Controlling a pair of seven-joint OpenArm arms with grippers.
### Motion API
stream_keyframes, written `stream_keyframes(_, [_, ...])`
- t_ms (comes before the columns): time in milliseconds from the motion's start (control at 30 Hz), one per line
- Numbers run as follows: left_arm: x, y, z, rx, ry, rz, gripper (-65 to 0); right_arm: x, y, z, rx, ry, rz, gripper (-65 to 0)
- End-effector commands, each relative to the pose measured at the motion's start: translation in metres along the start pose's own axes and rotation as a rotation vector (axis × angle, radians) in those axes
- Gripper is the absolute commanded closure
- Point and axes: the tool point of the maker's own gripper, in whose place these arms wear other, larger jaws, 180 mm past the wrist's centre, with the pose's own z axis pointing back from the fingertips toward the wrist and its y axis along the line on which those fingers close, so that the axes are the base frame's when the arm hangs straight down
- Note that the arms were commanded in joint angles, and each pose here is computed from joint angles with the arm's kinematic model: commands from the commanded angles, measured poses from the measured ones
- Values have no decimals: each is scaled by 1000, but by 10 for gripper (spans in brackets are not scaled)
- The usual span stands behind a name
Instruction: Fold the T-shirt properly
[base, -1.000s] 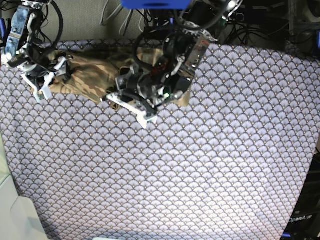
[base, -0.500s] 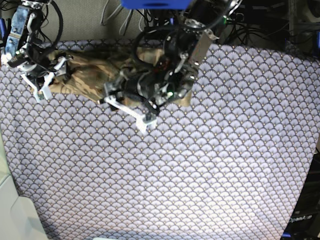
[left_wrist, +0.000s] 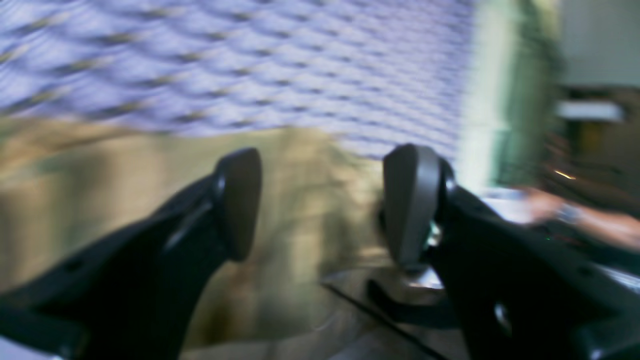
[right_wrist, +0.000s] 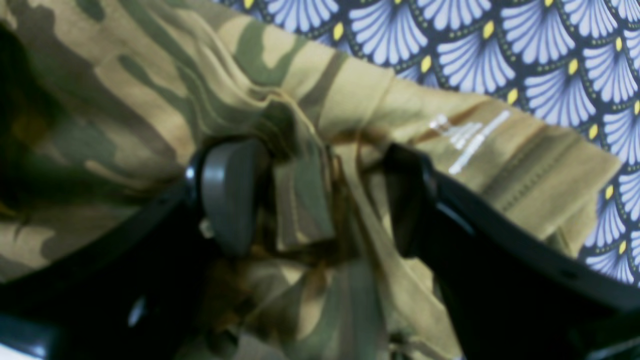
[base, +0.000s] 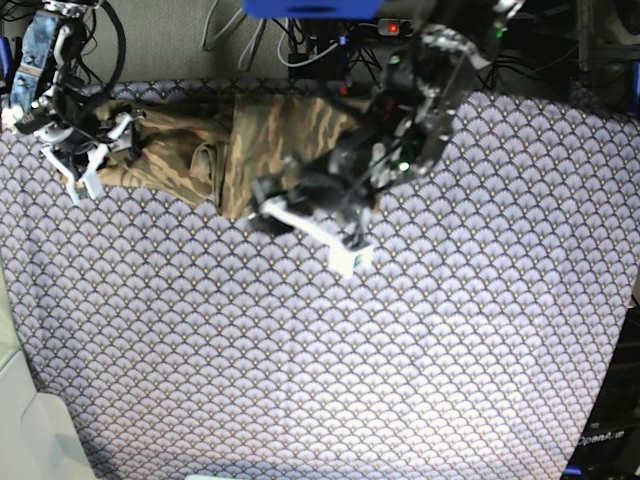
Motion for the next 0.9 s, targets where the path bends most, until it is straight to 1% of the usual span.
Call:
stream_keyframes(0, [-1,-7,3,-30,2,3,-339,0,-4,3,-10,13,18,-404])
stream_keyframes(100, [-11,25,11,39,12,-2,-238,11,-11,13,-38,-9,58,-404])
stream_keyframes(167, [-11,37,18,61,2,18,-197,17,-10,20,-51,-25,81,-404])
stream_keyframes(200, [-10,39,22,60,-5,27,-190,21,-10,23,-56,-36,93,-404])
stream_keyframes(300, [-8,42,33,59,-29,56,-191,30,-6,32,-70,-63,126,-406])
stream_keyframes(400, [-5,53,39,84,-39,47,-191,37,-5,38,-79,-83,145,-406])
stream_keyframes(500, [-7,63,42,109,-33,37,-190,40,-21,52,-139,-89,134,-407])
stream_keyframes(633, [-6,78,46,146,-29,22,-191,34,-56,75,-255,-25,80,-408])
stream_keyframes(733, [-4,77,47,142,-35,18,-190,28,-79,90,-325,23,20,-406])
stream_keyframes(867, [0,76,46,140,-42,16,-187,21,-90,98,-361,92,-27,-404])
